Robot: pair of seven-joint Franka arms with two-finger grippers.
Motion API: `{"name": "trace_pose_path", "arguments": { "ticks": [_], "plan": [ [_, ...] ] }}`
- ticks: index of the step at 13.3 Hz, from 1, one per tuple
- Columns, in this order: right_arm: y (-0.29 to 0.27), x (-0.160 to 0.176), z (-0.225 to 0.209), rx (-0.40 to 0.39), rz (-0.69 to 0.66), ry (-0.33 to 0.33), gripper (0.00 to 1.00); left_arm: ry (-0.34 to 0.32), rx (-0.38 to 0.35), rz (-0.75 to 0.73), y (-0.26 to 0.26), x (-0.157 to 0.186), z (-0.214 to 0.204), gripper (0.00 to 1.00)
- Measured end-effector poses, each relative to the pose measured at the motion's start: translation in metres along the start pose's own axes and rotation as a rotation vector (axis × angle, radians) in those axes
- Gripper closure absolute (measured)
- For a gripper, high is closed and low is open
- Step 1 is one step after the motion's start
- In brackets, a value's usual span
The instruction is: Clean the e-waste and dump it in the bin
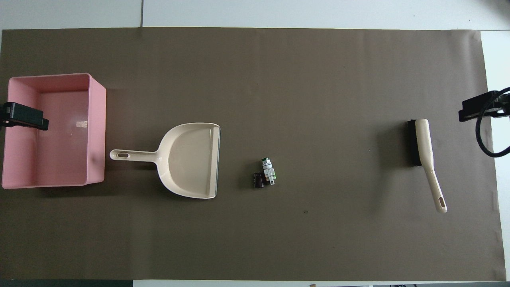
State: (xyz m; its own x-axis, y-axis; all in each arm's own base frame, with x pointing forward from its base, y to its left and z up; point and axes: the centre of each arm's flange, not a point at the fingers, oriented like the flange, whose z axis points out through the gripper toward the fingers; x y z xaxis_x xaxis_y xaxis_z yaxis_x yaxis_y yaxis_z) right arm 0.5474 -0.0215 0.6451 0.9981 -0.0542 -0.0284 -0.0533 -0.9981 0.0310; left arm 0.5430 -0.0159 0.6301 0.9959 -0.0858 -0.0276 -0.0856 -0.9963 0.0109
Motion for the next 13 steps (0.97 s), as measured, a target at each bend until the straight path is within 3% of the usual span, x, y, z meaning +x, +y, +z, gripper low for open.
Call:
{"name": "trace_pose_path", "arguments": {
  "ticks": [9, 13],
  "plan": [
    [0.004, -0.003, 0.008, 0.000, 0.006, -0.015, 0.00, 0.016, 0.001, 0.009, 0.001, 0.002, -0.001, 0.01],
    [0.032, -0.009, 0.033, 0.006, 0.044, -0.007, 0.00, 0.060, 0.009, 0.229, 0.025, 0.007, -0.005, 0.04]
  ]
}}
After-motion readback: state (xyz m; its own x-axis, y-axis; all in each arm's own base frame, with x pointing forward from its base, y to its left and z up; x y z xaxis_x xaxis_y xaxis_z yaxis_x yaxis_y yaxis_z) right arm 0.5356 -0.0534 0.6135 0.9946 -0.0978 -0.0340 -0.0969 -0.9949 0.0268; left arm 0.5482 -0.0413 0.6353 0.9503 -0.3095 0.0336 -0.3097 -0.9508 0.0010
